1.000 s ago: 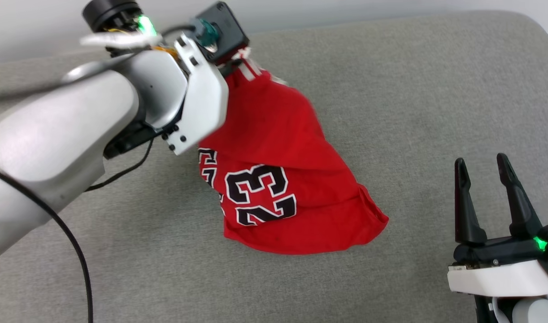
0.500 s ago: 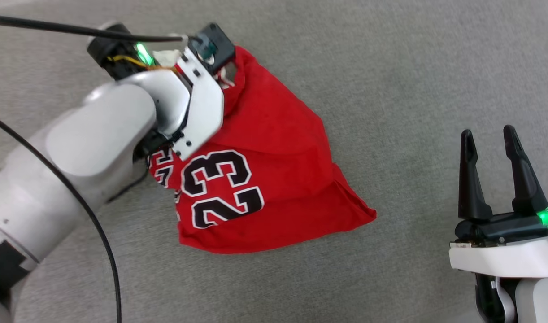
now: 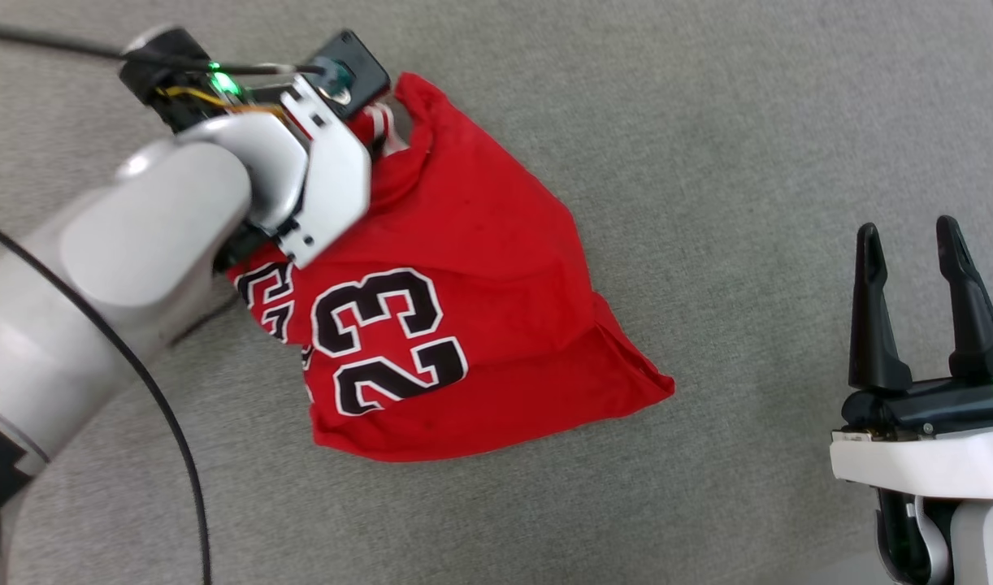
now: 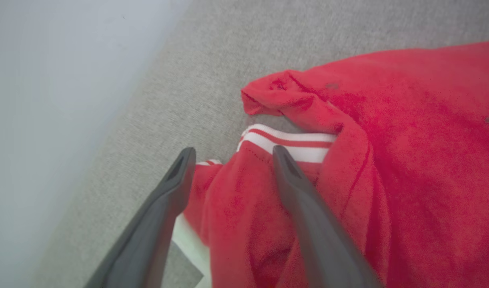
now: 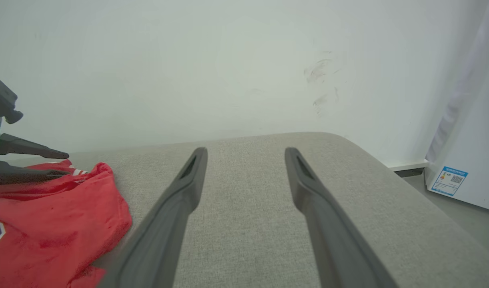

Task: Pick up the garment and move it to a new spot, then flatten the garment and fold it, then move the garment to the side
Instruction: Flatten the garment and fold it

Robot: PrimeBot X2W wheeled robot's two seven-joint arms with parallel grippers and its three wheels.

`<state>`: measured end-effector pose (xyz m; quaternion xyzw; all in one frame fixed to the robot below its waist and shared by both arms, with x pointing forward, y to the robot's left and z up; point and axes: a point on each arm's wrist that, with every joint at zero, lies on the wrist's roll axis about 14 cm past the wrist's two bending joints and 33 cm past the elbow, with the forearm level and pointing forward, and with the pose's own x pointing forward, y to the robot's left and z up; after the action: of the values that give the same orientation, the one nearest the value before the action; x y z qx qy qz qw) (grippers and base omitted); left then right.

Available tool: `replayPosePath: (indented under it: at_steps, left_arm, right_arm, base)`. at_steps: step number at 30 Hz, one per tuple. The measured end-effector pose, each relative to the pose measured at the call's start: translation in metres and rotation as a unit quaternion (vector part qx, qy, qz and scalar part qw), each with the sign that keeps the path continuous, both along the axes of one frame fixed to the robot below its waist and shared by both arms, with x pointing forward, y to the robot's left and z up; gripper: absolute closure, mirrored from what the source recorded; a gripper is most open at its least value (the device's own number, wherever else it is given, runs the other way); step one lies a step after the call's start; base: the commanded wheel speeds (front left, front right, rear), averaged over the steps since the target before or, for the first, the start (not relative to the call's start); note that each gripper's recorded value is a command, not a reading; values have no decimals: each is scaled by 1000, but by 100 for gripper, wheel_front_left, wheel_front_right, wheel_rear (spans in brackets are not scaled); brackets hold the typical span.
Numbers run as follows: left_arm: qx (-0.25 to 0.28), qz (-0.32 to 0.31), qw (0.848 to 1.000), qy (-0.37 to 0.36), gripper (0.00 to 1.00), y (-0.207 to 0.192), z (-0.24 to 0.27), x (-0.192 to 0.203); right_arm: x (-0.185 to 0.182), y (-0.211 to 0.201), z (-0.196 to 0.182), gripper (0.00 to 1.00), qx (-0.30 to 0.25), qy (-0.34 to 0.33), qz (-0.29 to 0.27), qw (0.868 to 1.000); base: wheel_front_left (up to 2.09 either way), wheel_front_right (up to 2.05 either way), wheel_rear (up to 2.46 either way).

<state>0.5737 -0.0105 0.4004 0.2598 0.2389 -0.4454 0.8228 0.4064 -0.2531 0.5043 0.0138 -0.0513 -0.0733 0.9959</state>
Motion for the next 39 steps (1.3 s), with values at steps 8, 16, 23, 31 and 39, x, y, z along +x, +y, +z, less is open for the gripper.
replayPosePath:
  at_steps: [8, 16, 23, 31, 39]
  left_arm:
    - [-139, 39, 974, -176, 0, 22, 115, 21]
    - [-221, 155, 915, -299, 0, 87, 176, -10]
    - [-255, 275, 850, -371, 0, 141, 206, -57]
    - [-242, 391, 796, -393, 0, 194, 186, -118]
    - [-237, 456, 773, -372, 0, 215, 160, -157]
  right_arm:
    - [-3, 9, 20, 0, -13, -27, 14, 999]
    - [-1, 24, 45, 0, -21, -66, 37, 997]
    - [0, 37, 60, 0, -28, -90, 55, 994]
    - [17, 61, 103, 0, -70, -152, 85, 982]
    - [67, 105, 130, 0, -132, -182, 176, 958]
  base:
    - [0, 0, 0]
    - [0, 0, 0]
    - [0, 0, 0]
    - [0, 0, 0]
    - [0, 0, 0]
